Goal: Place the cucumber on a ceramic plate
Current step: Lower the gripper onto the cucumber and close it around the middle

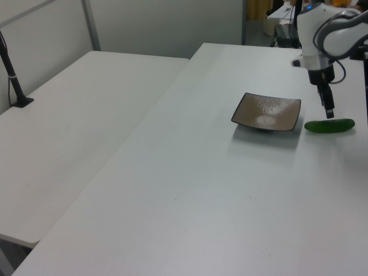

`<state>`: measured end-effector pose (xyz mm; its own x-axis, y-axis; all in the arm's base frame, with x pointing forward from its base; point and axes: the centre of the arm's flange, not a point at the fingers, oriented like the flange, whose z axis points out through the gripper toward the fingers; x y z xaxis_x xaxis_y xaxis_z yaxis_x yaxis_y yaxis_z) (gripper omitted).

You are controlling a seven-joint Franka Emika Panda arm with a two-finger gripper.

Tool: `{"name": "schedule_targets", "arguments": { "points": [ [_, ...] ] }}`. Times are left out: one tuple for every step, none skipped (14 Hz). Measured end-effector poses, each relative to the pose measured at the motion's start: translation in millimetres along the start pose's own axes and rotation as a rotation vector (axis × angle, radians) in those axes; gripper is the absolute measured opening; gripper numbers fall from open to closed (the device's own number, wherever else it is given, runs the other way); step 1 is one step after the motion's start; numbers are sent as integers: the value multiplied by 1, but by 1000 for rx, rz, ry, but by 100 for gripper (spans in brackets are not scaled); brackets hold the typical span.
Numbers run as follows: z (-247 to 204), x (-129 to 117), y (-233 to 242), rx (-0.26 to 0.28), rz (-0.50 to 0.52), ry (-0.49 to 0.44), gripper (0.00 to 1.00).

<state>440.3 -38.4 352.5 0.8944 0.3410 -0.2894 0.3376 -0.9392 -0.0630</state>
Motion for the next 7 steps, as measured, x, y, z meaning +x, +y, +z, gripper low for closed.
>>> {"name": "schedule_targets", "arguments": {
  "points": [
    [11,0,-1,2,-5,-17,100],
    [17,0,0,0,-10,-29,100],
    [23,1,1,-6,-18,-44,100],
    [29,3,2,-12,-24,-56,100],
    [35,6,3,-14,-30,-66,100],
    [43,8,4,-10,-34,-79,99],
    [48,10,4,-8,-37,-89,98]
  ]
}}
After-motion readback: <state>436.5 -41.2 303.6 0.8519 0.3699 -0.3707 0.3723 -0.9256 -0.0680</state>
